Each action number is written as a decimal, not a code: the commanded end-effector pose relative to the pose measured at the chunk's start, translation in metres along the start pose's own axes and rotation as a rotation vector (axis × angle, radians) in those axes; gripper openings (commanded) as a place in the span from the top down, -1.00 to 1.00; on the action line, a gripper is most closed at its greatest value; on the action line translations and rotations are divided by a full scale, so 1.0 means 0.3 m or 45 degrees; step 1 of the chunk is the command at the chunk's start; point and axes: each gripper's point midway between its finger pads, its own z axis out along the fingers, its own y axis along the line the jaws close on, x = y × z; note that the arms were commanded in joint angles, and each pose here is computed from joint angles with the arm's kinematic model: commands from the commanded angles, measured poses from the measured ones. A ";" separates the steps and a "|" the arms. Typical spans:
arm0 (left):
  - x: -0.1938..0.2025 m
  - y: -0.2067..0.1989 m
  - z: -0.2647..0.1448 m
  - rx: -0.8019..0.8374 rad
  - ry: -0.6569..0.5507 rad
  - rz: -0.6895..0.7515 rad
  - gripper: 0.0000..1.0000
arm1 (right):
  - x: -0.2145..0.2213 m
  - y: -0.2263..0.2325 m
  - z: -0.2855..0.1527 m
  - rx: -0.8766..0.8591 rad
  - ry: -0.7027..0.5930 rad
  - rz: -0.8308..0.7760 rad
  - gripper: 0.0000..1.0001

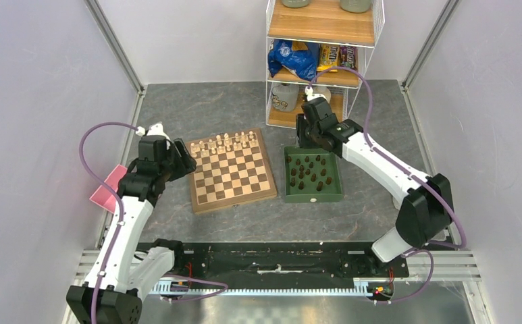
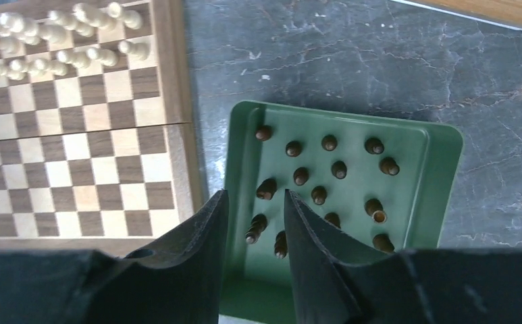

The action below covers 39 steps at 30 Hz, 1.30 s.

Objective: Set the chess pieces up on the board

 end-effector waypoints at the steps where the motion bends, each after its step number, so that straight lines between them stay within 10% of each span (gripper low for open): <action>1: 0.028 0.051 0.003 -0.069 0.036 0.128 -0.36 | 0.027 -0.015 0.066 -0.016 0.076 -0.004 0.18; 39: 0.005 0.072 -0.016 -0.092 -0.070 0.091 -0.45 | 0.159 0.011 0.372 -0.113 0.361 -0.055 0.33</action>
